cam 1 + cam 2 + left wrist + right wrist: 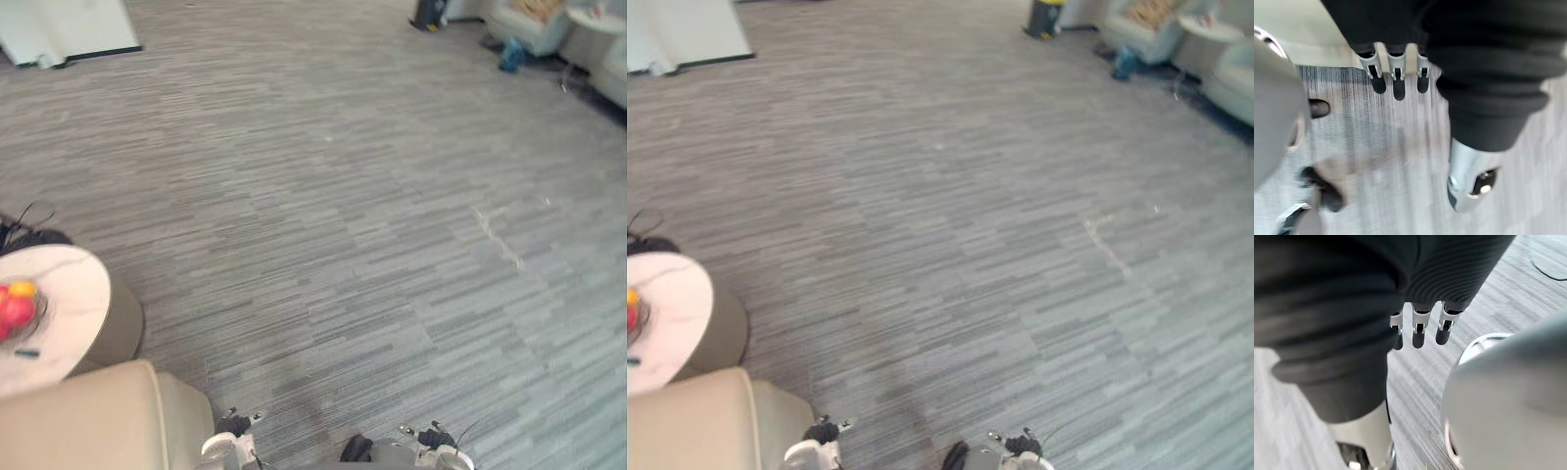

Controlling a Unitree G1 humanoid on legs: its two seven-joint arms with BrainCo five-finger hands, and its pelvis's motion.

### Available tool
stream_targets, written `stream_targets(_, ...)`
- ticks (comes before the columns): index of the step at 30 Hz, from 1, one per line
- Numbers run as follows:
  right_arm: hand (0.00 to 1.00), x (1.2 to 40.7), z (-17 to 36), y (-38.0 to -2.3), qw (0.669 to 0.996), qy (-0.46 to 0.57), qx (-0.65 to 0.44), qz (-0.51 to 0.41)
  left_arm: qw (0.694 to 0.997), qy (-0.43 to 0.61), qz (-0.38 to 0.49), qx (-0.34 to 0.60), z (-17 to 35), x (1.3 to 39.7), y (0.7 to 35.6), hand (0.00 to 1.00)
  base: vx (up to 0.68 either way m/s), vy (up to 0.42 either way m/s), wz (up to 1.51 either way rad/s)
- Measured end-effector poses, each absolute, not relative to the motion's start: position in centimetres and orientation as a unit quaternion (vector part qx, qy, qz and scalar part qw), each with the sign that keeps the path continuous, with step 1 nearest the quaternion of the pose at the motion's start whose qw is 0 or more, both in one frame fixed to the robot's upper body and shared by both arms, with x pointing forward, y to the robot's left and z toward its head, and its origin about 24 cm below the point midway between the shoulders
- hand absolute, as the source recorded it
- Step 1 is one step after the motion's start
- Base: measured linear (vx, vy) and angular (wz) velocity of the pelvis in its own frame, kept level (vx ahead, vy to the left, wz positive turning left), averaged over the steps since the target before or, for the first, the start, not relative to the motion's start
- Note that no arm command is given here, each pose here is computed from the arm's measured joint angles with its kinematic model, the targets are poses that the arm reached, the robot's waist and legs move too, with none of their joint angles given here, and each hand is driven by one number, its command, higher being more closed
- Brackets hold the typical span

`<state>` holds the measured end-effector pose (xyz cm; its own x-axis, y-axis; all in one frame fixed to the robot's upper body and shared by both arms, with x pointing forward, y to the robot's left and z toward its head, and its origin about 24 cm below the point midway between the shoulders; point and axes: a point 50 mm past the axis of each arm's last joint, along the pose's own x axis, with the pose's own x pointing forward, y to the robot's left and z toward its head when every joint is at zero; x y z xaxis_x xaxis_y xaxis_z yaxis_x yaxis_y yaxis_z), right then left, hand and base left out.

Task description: Pick up cushions and gather them together orderly.

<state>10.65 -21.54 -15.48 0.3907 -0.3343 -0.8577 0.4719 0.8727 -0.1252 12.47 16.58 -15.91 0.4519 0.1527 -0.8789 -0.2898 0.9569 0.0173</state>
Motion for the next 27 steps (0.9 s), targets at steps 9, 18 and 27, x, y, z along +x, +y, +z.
stream_targets(9,0.00,11.3,-15.5,-20.6,0.834,0.493,0.080,-0.235,0.872,0.456,0.153,-0.092,-14.7,14.3,17.0,0.00,0.17,-0.060,-0.66)
stream_targets(18,0.00,9.6,-16.1,-19.0,0.821,0.514,0.092,-0.228,0.859,0.460,0.202,-0.096,-14.9,13.0,19.0,0.00,0.34,0.243,-1.42)
stream_targets(27,0.00,11.9,-15.3,-19.8,0.837,0.478,0.113,-0.242,0.863,0.485,0.134,-0.051,-15.3,13.1,17.5,0.00,0.29,0.066,-0.63)
